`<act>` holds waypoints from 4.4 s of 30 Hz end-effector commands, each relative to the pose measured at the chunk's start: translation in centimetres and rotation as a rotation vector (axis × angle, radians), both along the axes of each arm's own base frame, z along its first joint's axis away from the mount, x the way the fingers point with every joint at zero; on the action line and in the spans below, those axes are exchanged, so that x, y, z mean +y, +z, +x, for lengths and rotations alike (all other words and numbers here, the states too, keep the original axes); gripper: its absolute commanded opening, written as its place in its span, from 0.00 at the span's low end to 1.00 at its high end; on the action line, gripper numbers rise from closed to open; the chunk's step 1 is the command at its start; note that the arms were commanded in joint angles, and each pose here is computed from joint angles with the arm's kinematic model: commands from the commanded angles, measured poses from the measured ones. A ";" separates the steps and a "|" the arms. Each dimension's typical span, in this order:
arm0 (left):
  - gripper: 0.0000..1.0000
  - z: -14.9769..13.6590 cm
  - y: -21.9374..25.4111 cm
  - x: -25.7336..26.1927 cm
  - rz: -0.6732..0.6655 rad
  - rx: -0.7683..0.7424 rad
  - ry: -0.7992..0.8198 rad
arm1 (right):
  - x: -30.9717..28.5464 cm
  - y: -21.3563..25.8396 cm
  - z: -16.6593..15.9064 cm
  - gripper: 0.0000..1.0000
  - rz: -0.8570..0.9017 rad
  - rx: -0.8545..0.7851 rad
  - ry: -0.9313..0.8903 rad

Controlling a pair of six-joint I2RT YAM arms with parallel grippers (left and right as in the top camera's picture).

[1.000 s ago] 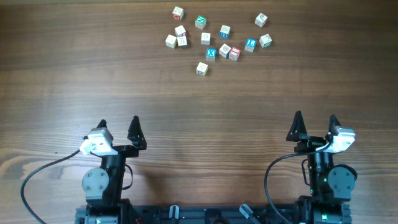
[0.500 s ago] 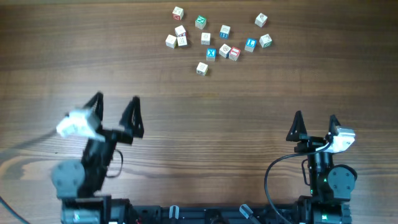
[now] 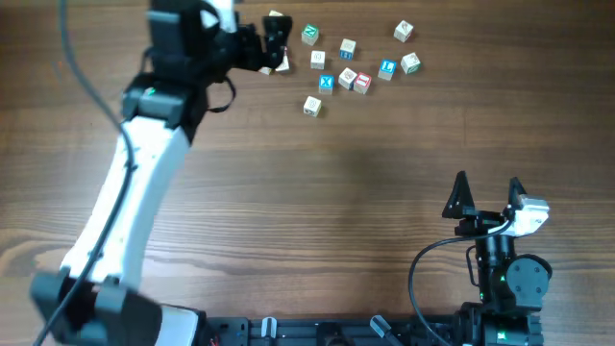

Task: Form a tower
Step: 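Reach the left gripper to a cream O block and grasp it, then carry the cream block to the table center and release it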

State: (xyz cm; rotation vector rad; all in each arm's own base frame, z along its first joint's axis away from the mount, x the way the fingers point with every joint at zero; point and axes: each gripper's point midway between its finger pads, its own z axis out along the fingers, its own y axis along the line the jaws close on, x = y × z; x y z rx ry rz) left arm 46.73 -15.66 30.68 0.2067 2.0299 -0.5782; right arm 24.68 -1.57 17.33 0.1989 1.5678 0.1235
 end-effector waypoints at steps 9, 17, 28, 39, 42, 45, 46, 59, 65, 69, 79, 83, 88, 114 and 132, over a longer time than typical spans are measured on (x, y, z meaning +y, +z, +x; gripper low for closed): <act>1.00 2.2 -13.6 -4.0 0.151 0.243 -0.068 | 0.4 0.2 0.0 1.00 0.005 -0.008 0.019; 1.00 0.8 -25.4 -8.0 0.562 0.275 -0.220 | 0.4 0.2 0.0 1.00 0.005 -0.008 0.019; 0.72 1.5 -29.4 -8.3 0.571 0.296 -0.217 | 0.4 0.2 0.0 1.00 0.005 -0.008 0.019; 0.39 1.7 -29.3 -8.2 0.574 0.289 -0.204 | 0.4 0.2 0.0 1.00 0.005 -0.008 0.019; 0.27 1.4 -28.7 -8.1 0.574 0.297 -0.203 | 0.4 0.2 0.0 1.00 0.005 -0.008 0.019; 0.25 1.0 -27.0 -7.8 0.573 0.296 -0.204 | 0.4 0.2 0.0 1.00 0.005 -0.008 0.019; 0.25 0.6 -25.8 -7.8 0.568 0.299 -0.200 | 0.4 0.2 0.0 1.00 0.005 -0.008 0.019; 0.18 -13.1 -22.7 -12.2 0.366 0.745 0.022 | 0.4 0.2 0.0 1.00 0.005 -0.008 0.019; 0.18 -14.3 -26.3 -14.7 0.309 0.701 0.154 | 0.4 0.2 0.0 1.00 0.005 -0.008 0.019; 0.17 -14.3 -28.3 -13.5 0.333 0.688 0.269 | 0.4 0.2 0.0 1.00 0.005 -0.008 0.019; 0.18 -13.8 -28.2 -13.3 0.321 0.664 0.305 | 0.4 0.2 0.0 1.00 0.005 -0.008 0.019; 0.18 -13.6 -28.7 -12.7 0.350 0.654 0.327 | 0.4 0.2 0.0 1.00 0.005 -0.008 0.019; 0.21 -13.5 -29.2 -12.9 0.348 0.653 0.326 | 0.4 0.2 0.0 1.00 0.005 -0.008 0.019; 0.35 -13.3 -29.1 -16.4 0.398 0.533 0.153 | 0.4 0.2 0.0 1.00 0.005 -0.008 0.019; 0.35 -13.2 -29.0 -16.5 0.388 0.529 0.155 | 0.4 0.2 0.0 1.00 0.005 -0.008 0.019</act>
